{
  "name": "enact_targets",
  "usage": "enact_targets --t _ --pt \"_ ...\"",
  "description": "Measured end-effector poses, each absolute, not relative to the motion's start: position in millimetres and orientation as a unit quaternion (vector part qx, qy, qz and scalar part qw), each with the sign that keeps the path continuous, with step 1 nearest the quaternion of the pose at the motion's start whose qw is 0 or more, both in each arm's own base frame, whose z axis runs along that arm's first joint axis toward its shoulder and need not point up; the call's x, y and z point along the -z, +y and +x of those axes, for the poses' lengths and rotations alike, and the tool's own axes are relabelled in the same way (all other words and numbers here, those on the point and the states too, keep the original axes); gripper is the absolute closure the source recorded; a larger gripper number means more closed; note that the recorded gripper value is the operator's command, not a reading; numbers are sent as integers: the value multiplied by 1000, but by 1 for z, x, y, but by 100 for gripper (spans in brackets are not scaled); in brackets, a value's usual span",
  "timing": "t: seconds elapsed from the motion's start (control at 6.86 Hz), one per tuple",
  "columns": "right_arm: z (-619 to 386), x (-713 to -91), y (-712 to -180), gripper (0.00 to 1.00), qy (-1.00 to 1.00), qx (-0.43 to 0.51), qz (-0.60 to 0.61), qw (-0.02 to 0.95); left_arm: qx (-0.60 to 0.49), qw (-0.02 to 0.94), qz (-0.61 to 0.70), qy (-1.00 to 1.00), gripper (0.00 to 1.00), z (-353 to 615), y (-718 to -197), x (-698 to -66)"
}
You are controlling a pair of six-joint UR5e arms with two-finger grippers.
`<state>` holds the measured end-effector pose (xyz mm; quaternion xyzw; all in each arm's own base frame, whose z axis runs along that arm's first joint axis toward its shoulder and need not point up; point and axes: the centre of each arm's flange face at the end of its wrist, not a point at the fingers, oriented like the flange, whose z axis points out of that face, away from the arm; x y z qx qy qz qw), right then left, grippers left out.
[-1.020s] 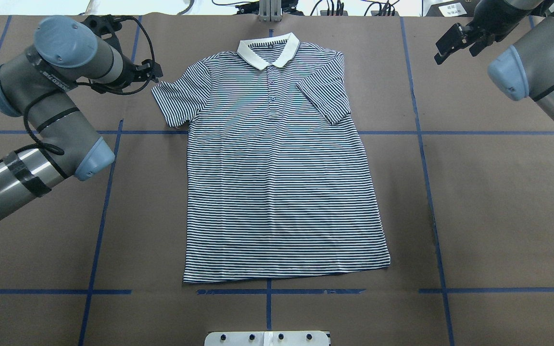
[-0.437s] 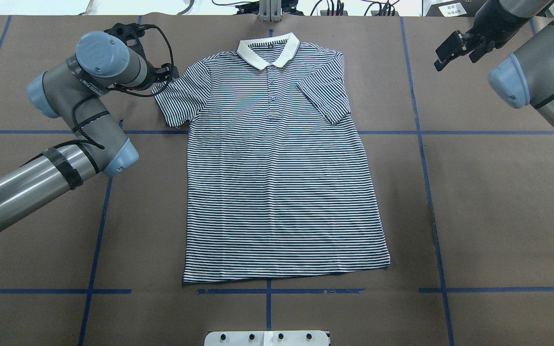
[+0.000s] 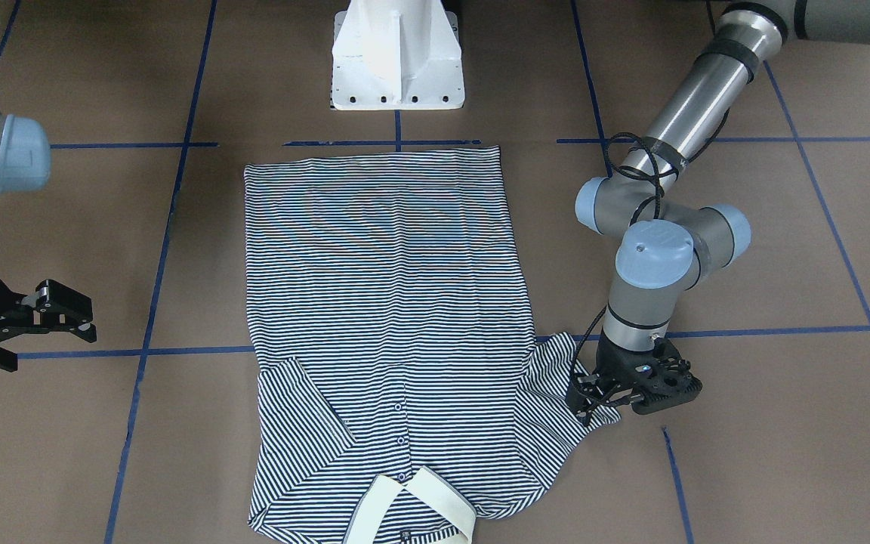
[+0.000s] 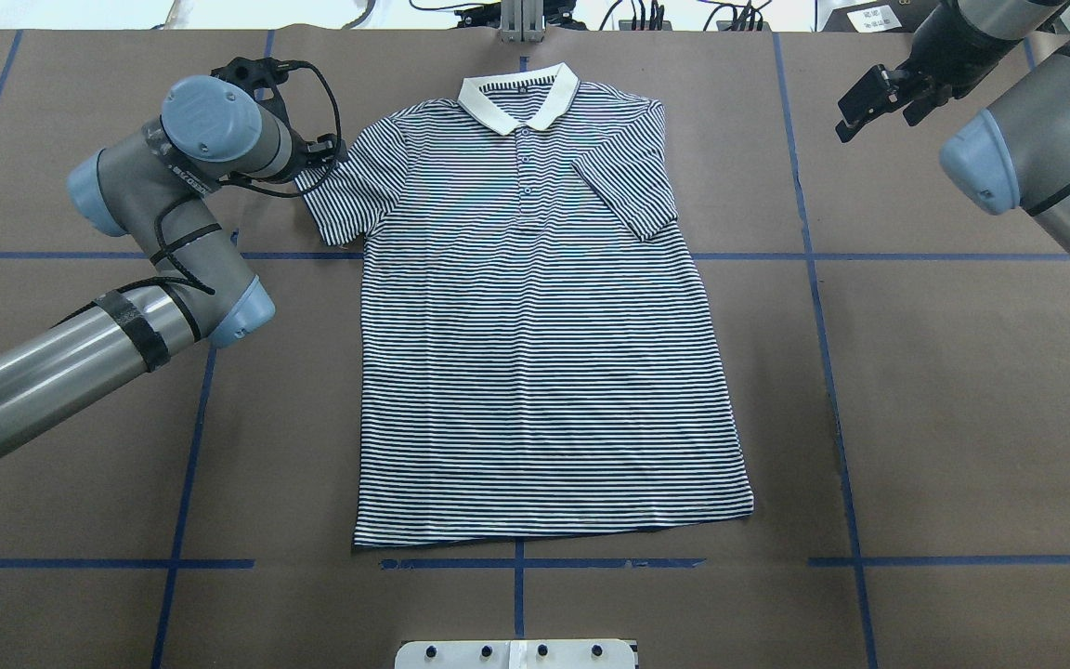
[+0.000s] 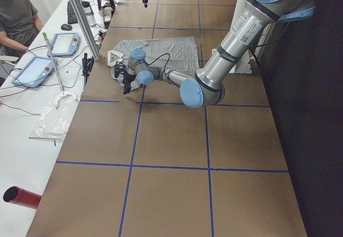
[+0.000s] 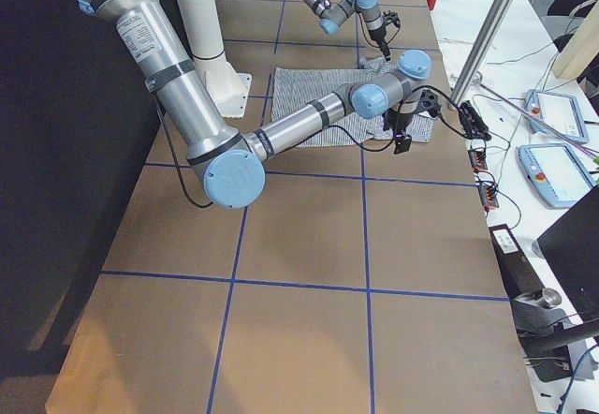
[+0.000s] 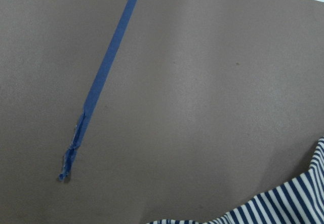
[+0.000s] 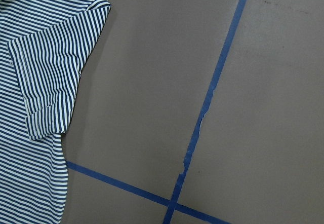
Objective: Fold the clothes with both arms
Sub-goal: 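Raise the right gripper away while the left gripper moves toward the other sleeve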
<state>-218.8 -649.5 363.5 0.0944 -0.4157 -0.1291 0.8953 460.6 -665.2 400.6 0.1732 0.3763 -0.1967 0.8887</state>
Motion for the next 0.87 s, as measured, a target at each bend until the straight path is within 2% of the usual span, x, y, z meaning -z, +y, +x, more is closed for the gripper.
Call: enact_targets --t 0.15,0.29,0.87 --pt "-219 -363 -650 0 -415 129 95 895 196 889 174 376 29 461 -665 -400" --pt "-219 -363 -650 0 -415 129 95 896 195 889 173 377 33 462 -665 -400" --pt "-219 -362 -649 0 -416 129 96 895 194 890 173 374 36 462 -666 -403"
